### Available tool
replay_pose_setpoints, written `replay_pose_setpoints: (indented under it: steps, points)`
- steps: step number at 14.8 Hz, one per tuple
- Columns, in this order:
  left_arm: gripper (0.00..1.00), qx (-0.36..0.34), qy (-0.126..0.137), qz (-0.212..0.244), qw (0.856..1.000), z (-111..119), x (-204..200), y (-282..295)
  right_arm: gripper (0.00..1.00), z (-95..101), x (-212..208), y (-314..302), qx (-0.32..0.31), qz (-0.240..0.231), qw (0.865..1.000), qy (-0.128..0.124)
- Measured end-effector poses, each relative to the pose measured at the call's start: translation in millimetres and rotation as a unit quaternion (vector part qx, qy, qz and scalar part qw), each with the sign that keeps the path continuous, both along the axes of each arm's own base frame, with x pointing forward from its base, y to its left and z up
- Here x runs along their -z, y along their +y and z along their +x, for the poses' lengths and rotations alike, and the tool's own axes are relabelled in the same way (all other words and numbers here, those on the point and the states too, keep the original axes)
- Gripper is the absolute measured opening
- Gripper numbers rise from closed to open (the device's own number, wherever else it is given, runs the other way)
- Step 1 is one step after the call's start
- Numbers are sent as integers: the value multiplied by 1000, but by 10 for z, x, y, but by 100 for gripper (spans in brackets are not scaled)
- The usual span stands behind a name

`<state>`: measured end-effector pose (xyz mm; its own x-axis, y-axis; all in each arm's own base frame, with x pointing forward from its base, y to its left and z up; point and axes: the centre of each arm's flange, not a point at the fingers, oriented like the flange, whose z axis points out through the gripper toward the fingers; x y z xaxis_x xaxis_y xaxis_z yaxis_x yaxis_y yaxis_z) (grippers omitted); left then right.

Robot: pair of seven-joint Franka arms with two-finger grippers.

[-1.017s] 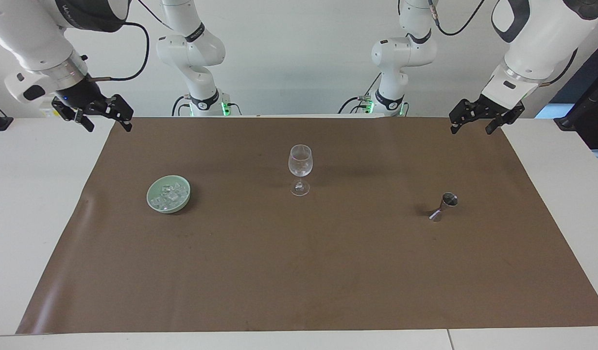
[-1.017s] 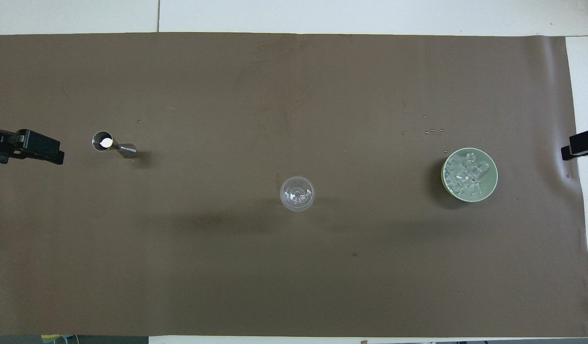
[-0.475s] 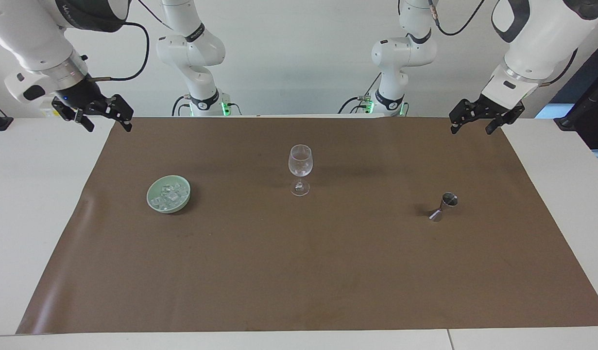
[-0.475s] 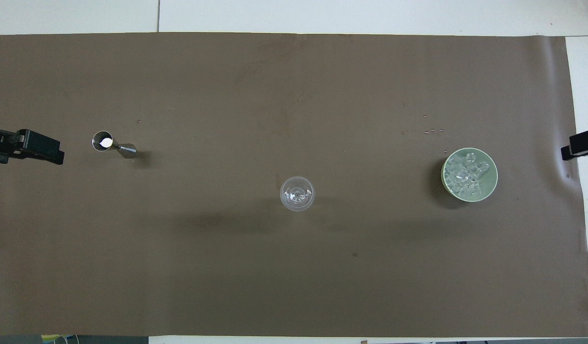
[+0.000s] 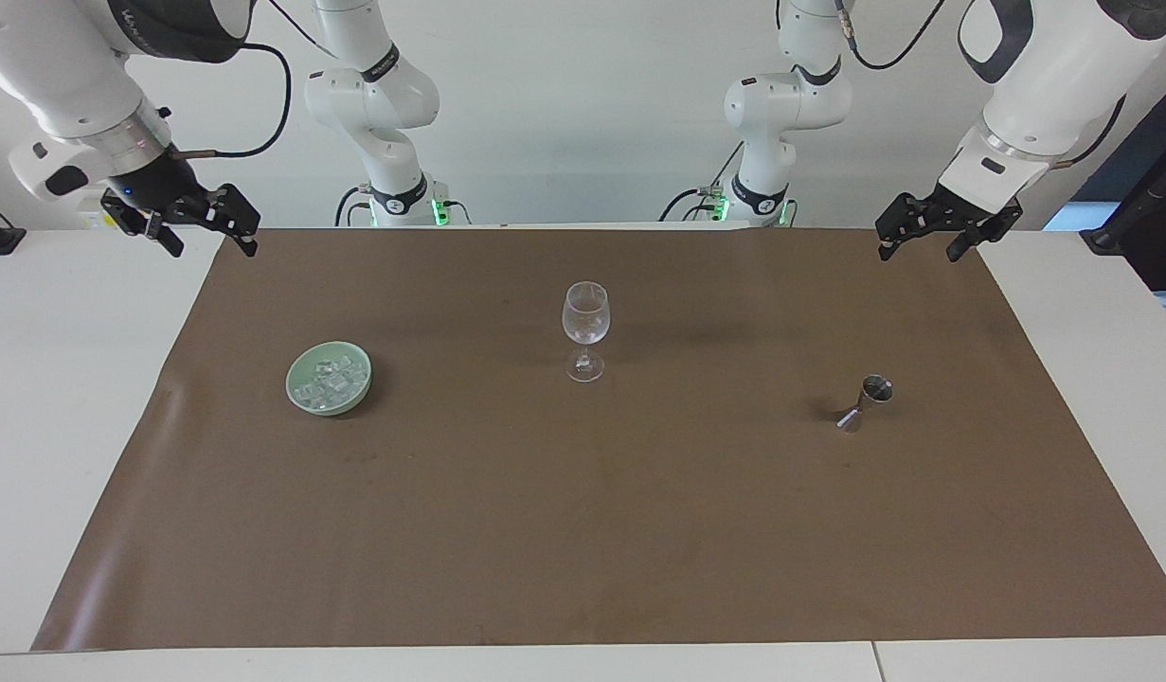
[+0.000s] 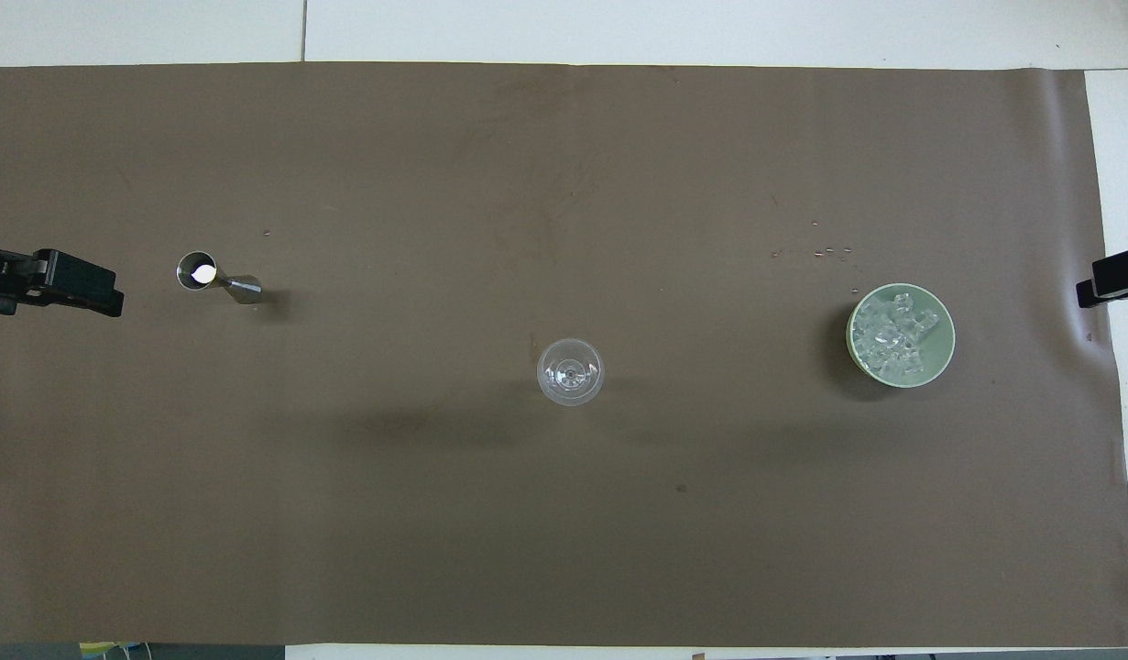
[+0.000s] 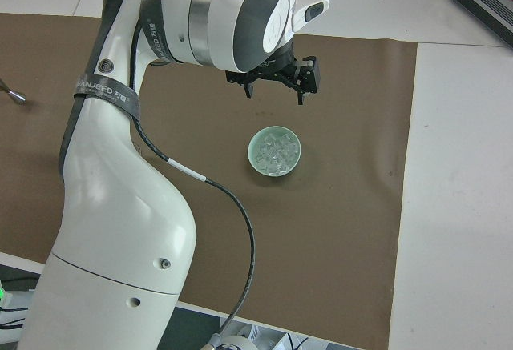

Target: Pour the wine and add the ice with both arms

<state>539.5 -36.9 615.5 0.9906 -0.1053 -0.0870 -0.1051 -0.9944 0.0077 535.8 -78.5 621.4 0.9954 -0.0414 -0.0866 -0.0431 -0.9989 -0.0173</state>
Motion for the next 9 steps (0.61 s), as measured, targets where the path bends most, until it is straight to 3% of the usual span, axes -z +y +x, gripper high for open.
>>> replay_pose_setpoints:
  steps: [5,9]
  points:
    - [100,-2,-2,-1,1000,49,19,16,100,0,0,0,0,0,1000,0]
    - [100,-5,12,-3,1000,398,252,49,100,0,0,0,0,0,1000,0]
